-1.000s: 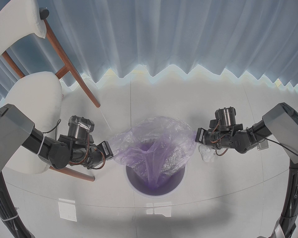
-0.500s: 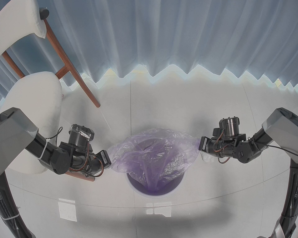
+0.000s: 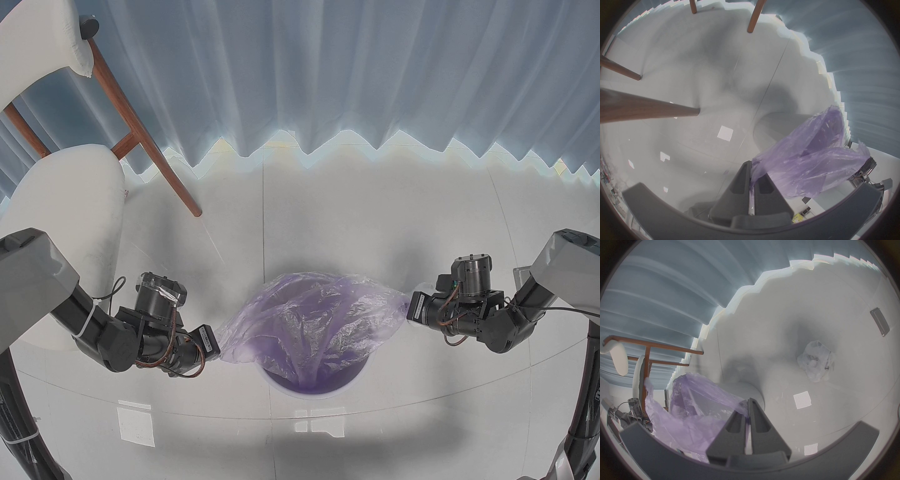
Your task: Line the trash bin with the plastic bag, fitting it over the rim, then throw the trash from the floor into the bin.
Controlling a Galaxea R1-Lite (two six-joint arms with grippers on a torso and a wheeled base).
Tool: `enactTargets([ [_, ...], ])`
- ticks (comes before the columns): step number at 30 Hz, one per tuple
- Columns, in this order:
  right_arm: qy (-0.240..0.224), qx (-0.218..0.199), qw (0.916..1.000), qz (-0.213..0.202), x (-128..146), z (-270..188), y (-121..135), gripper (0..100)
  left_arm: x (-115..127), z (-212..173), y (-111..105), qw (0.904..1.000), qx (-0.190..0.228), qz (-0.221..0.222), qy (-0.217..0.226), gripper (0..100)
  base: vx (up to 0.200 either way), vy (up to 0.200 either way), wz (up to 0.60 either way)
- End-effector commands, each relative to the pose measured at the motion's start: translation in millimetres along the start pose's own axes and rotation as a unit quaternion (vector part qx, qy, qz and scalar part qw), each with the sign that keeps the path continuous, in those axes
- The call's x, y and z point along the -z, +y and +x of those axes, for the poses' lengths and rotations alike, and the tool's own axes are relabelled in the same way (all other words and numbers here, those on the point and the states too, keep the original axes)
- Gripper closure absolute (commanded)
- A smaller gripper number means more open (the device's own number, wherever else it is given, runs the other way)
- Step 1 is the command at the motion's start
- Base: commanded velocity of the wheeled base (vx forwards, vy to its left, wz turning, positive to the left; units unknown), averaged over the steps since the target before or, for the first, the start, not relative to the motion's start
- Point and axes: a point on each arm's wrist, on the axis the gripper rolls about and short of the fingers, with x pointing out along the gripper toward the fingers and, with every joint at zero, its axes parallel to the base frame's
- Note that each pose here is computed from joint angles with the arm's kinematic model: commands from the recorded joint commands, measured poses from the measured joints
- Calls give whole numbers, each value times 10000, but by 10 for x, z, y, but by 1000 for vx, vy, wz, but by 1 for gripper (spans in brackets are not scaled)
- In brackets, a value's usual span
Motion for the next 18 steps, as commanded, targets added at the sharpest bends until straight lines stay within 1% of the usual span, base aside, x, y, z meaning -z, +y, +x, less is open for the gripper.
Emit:
enactTargets([
  [1,-70,-43,10000,50,39,-52,-4,100,43,-32,48,9999,97,-11,-139,100,0,0,0],
  [4,-115,-98,9998,113,11,-83,16,100,19,-37,27,9986,213,-31,-474,100,0,0,0],
  [5,-108,-139,9997,147,2,-106,31,0,11,-31,19,9979,228,-39,-605,100,0,0,0],
  [7,-111,-160,9995,254,2,-152,51,0,25,-43,31,9974,264,-46,-665,100,0,0,0],
  [8,-123,-168,9994,273,0,-161,55,0,31,-43,36,9975,264,-47,-655,0,0,0,0],
  [9,-123,-168,9994,273,0,-161,55,0,31,-43,36,9975,264,-47,-655,0,0,0,0],
  [10,-161,-200,9980,580,-20,-271,100,0,75,-64,63,9979,231,-26,-601,0,0,0,0],
  [11,-187,-225,9965,784,-30,-337,126,0,74,-73,61,9978,242,-39,-612,0,0,0,0],
  [12,-192,-229,9963,805,-33,-341,129,0,74,-73,61,9978,236,-39,-617,0,0,0,0],
  [13,-243,-228,9931,1127,-61,-449,145,0,81,-76,62,9978,214,-67,-628,0,0,0,0],
  [16,-323,-150,9869,1574,-160,-637,124,0,118,-95,73,9979,199,-156,-591,0,0,0,0],
  [18,-332,-120,9813,1892,-236,-773,169,0,100,-169,74,9969,255,-254,-703,0,0,0,0],
])
